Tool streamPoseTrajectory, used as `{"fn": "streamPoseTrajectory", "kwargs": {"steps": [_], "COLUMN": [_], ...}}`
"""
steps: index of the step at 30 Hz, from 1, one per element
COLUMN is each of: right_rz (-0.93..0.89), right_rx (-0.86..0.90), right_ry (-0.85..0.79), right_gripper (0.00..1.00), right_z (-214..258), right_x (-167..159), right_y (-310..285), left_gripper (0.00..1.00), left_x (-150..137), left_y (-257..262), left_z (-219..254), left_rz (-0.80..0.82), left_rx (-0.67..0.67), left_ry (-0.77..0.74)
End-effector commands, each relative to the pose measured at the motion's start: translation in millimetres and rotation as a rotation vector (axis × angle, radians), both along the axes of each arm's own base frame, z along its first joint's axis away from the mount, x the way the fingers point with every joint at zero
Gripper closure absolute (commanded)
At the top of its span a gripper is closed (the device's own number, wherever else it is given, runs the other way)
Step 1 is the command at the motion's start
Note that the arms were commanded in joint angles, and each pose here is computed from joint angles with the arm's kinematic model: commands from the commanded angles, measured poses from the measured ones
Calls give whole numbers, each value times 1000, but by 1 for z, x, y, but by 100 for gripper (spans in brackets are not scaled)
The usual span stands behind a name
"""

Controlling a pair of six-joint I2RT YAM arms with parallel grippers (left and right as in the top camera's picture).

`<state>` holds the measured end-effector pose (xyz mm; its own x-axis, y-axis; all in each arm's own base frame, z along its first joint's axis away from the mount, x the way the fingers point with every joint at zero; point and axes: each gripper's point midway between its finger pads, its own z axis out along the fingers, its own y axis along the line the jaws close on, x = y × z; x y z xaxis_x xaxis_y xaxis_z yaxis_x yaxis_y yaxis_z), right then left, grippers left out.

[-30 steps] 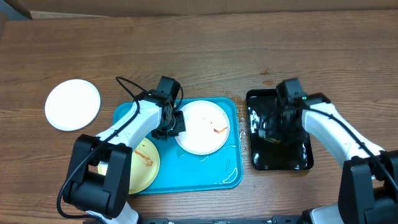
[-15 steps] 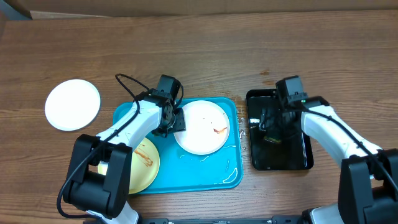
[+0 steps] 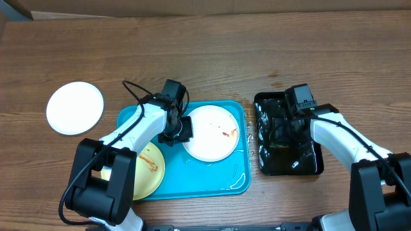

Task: Clean dirty plates on tray and stack at the side
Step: 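Press and rinse the sponge in the black tray's water, right gripper, then lift the sponge with the right gripper back onto the stained plate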

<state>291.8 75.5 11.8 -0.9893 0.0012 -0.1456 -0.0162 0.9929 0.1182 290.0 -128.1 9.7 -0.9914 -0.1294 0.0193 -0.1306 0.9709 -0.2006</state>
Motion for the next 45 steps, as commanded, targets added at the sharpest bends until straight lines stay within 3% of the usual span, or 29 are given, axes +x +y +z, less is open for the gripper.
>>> {"fn": "streamPoseTrajectory", "kwargs": {"steps": [1, 4, 8, 13, 16, 21, 24, 25, 26, 27, 28, 29, 30, 31, 33, 39, 41, 45], "right_rz": [64, 64, 59, 54, 49, 29, 31, 32, 33, 34, 36, 38, 39, 41, 40, 35, 32, 7], "right_rx": [22, 22, 25, 21, 19, 27, 37, 44, 50, 58, 69, 79, 90, 100, 106, 102, 100, 63], "right_ry": [-44, -52, -68, -31, -13, 8, 13, 15, 16, 18, 18, 17, 18, 18, 22, 41, 32, 57], "right_gripper": [55, 34, 28, 21, 21, 22, 35, 46, 66, 85, 96, 96, 96, 96, 96, 96, 96, 96], "right_z": [21, 38, 46, 34, 21, 9, 9, 9, 9, 9, 10, 11, 14, 18, 30, 73, 75, 72], "right_x": [18, 27, 34, 21, 12, 3, 1, 1, 1, 0, 0, 1, 2, 4, 8, 16, 18, 13], "right_y": [7, 9, 10, 8, 6, 6, 8, 9, 10, 11, 13, 15, 17, 19, 20, 22, 22, 15], "left_gripper": [67, 54, 53, 68, 87, 95, 95, 95, 95, 93, 86, 73, 53, 46, 45, 72, 76, 96], "left_x": [-6, 2, 16, 24, 23, 17, 11, 9, 6, 4, 2, 1, -1, -2, -2, 1, 1, 2], "left_y": [-9, -6, 10, 17, 16, 17, 17, 18, 19, 19, 17, 16, 14, 14, 14, 13, 13, 13], "left_z": [-2, -3, -6, -6, -6, -10, -14, -15, -17, -18, -19, -19, -19, -19, -19, -18, -18, -18], "left_rz": [-4, -9, 1, 8, 6, 13, 21, 34, 46, 54, 52, 51, 46, 45, 36, 1, 2, 2], "left_rx": [-56, -31, 66, 110, 111, 107, 102, 103, 105, 104, 95, 86, 76, 71, 73, 71, 71, 70], "left_ry": [33, -2, -70, -107, -105, -84, -66, -58, -50, -43, -36, -30, -24, -19, -19, -34, -36, -39]}}
